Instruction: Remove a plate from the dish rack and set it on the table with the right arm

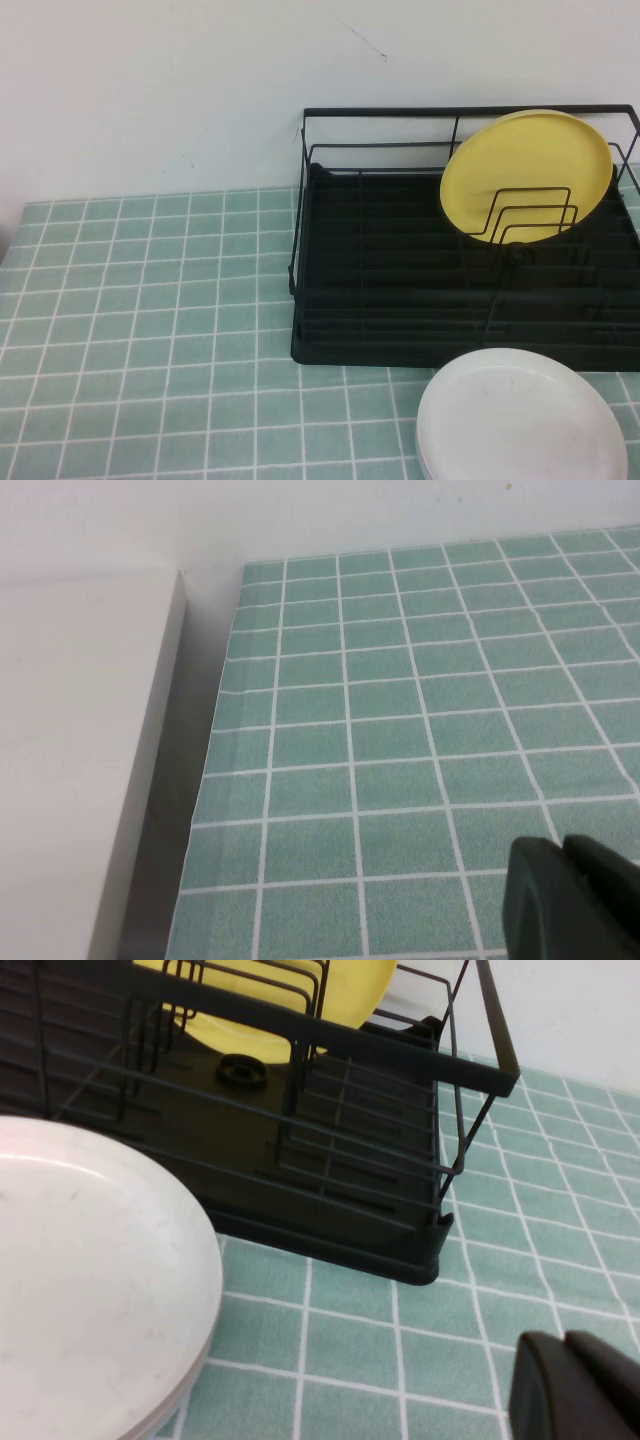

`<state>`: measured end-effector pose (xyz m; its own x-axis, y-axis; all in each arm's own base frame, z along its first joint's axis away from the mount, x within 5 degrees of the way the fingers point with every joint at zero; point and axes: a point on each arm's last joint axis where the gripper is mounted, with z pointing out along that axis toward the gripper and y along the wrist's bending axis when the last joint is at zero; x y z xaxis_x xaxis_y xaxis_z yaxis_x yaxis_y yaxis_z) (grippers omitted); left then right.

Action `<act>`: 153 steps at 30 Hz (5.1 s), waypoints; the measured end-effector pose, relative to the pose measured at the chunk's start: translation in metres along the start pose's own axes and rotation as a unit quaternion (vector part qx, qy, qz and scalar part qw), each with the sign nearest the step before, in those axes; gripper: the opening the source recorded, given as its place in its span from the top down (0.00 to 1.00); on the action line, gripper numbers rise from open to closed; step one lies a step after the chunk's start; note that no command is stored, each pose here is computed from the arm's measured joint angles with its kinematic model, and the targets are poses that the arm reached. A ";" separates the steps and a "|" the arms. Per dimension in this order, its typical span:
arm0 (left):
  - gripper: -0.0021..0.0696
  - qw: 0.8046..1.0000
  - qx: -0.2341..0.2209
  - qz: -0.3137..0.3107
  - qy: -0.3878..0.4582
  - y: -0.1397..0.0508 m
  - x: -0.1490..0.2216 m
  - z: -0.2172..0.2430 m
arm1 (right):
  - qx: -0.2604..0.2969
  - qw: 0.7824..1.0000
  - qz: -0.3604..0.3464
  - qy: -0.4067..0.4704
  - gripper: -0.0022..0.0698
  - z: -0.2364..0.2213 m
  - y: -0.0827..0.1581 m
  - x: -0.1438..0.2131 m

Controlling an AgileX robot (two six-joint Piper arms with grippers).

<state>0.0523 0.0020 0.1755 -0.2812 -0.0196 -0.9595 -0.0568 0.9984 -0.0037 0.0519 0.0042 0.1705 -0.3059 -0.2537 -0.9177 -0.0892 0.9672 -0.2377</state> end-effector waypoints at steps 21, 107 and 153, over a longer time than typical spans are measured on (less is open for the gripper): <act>0.98 1.000 0.000 0.000 0.000 0.000 0.000 0.000 | -0.002 1.000 0.005 -0.001 0.97 0.000 0.000 0.000; 0.98 1.000 0.000 0.000 0.000 0.000 0.000 0.000 | -0.247 0.948 -0.198 0.035 0.50 0.227 -0.052 -0.224; 0.98 1.000 0.000 0.000 0.000 0.000 0.000 0.000 | -0.249 0.935 -0.253 0.025 0.50 0.363 -0.031 -0.186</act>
<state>0.0523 0.0020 0.1755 -0.2811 -0.0198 -0.9595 -0.0569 0.9984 -0.0039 0.4559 0.0246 0.2330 -0.1488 -0.6899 -0.7085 -0.6601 0.6027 -0.4482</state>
